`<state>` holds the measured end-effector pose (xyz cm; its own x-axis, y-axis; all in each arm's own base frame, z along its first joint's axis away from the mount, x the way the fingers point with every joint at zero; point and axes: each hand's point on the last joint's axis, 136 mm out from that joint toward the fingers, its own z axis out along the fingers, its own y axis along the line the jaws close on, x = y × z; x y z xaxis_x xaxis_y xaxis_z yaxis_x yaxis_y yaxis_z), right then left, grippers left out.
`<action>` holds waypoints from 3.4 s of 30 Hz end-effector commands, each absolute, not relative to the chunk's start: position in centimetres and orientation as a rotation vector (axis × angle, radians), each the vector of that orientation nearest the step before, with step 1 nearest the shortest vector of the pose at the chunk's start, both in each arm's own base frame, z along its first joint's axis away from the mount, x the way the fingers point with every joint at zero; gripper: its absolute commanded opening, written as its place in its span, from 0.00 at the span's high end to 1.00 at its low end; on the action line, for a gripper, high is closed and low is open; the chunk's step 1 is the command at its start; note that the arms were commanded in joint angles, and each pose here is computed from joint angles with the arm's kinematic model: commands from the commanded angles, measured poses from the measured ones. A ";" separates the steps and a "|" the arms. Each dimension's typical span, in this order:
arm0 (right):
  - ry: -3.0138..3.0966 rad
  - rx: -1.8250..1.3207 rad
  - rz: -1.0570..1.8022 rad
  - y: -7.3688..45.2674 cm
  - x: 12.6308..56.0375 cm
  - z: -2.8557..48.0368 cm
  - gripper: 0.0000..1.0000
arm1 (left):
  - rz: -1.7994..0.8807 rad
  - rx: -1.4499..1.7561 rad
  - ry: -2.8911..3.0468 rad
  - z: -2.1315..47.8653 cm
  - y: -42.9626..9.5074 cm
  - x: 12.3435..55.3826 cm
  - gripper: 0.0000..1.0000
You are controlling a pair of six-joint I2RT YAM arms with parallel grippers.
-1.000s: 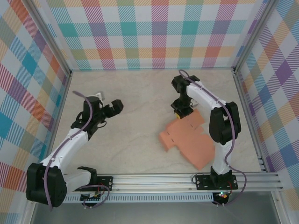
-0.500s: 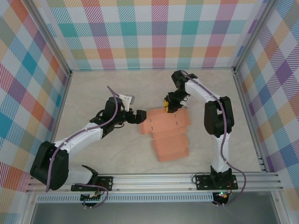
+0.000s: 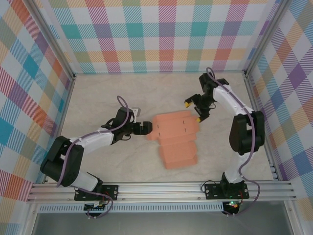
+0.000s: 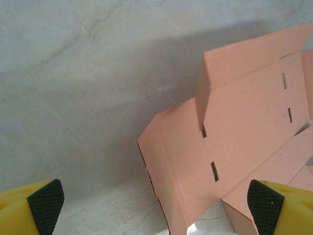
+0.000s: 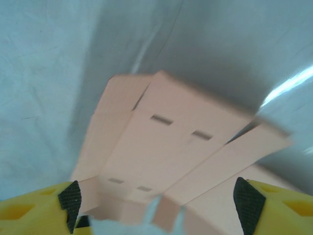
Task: Fold the paper box
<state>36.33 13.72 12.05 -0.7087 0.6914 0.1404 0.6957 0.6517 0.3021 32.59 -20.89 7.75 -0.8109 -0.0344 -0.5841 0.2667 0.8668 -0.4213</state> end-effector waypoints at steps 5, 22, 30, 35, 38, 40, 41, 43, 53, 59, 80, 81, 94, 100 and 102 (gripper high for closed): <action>-3.275 -0.416 -0.202 9.2 35.3 8.1 0.24 | -0.781 0.099 2.496 6.1 -22.1 32.4 0.15; -3.371 -0.205 -0.647 13.3 37.6 7.5 0.80 | -0.774 0.214 2.494 6.6 -23.2 34.9 0.88; -3.426 -0.344 -0.557 11.8 37.1 8.3 0.71 | -0.785 0.221 2.479 7.7 -21.7 34.5 1.00; -3.431 -0.394 -0.648 12.2 36.5 11.3 0.37 | -0.785 0.189 2.467 8.9 -21.2 34.9 1.00; -3.415 -0.332 -0.805 14.0 36.4 14.0 0.32 | -0.785 0.183 2.436 10.2 -21.2 35.3 1.00; -3.402 -0.214 -0.964 15.9 36.4 15.9 0.33 | -0.771 0.165 2.404 11.2 -21.0 35.8 1.00; -3.390 -0.089 -1.078 17.4 36.3 17.1 0.34 | -0.743 0.143 2.398 11.5 -20.6 36.2 1.00; -3.323 0.370 -1.371 21.6 34.8 19.5 0.36 | -0.701 0.099 2.398 11.5 -20.0 36.7 1.00; -3.468 0.373 -0.983 26.5 37.0 18.4 0.24 | -0.765 0.122 2.274 11.5 -20.3 36.9 1.00; -2.963 -0.842 -0.734 25.5 36.0 17.3 0.21 | -0.690 0.083 2.104 13.9 -18.9 37.9 1.00; -2.402 -1.305 -0.941 31.3 41.2 14.9 0.32 | -0.643 0.175 2.022 15.3 -19.2 37.7 1.00; -2.407 -1.298 -0.940 31.3 41.2 15.0 0.34 | -0.640 0.171 2.020 15.3 -19.1 37.8 1.00; -2.511 -1.231 -1.002 30.9 42.4 15.4 0.83 | -0.665 0.100 2.030 15.1 -18.7 38.1 0.23; -2.622 -0.976 -1.351 31.6 43.7 18.1 0.82 | -0.646 0.047 2.037 15.9 -15.1 36.4 0.18; -2.666 -0.997 -1.237 30.3 43.1 17.5 0.50 | -0.595 0.051 2.077 15.7 -14.2 35.7 0.17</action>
<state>42.55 30.72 13.86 -0.7188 0.5821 0.3802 0.6758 0.4564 0.5789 36.73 -15.27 15.84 -0.5325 -0.2178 -0.8179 0.2810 0.8660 -0.4136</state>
